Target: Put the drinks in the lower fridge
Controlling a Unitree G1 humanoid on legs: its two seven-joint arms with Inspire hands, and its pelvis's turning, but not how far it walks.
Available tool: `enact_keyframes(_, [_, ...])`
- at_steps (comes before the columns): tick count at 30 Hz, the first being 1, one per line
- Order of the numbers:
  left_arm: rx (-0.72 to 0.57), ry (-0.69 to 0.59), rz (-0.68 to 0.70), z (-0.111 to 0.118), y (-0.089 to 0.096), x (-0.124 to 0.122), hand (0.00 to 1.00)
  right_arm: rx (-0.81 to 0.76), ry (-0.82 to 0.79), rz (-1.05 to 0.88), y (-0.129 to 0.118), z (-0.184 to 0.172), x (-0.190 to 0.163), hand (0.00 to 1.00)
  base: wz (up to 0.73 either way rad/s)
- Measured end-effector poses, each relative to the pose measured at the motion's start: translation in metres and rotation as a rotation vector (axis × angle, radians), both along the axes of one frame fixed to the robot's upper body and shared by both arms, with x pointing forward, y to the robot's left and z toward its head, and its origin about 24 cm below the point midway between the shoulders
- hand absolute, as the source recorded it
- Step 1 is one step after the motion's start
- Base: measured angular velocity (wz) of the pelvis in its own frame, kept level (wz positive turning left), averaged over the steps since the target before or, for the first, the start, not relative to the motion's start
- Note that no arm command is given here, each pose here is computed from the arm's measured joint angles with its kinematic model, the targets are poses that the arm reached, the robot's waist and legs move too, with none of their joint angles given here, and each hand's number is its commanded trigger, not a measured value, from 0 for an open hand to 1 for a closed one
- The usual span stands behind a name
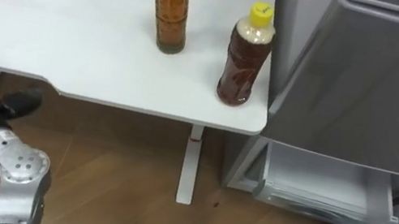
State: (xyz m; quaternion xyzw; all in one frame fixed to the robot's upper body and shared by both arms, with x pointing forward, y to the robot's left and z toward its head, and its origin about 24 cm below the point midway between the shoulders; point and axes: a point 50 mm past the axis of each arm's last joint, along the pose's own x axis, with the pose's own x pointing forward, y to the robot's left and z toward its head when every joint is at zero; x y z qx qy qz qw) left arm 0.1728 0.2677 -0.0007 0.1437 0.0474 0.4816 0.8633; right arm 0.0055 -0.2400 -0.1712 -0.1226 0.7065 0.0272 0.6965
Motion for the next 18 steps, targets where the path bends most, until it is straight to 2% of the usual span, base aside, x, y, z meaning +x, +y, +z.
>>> enact_keyframes(4, [0.088,-0.216,-0.092,0.050,-0.009,0.017,0.00,0.003,-0.013,-0.002,0.000,0.000,0.000,0.00,0.02])
enact_keyframes(7, [0.108,-0.306,-0.166,0.071,-0.018,0.024,0.00,0.005,-0.002,0.004,0.000,0.000,0.000,0.00,0.00])
enact_keyframes(18, [0.126,-0.420,-0.451,0.104,-0.052,0.033,0.00,0.042,0.001,0.048,0.003,-0.001,0.002,0.00,0.00])
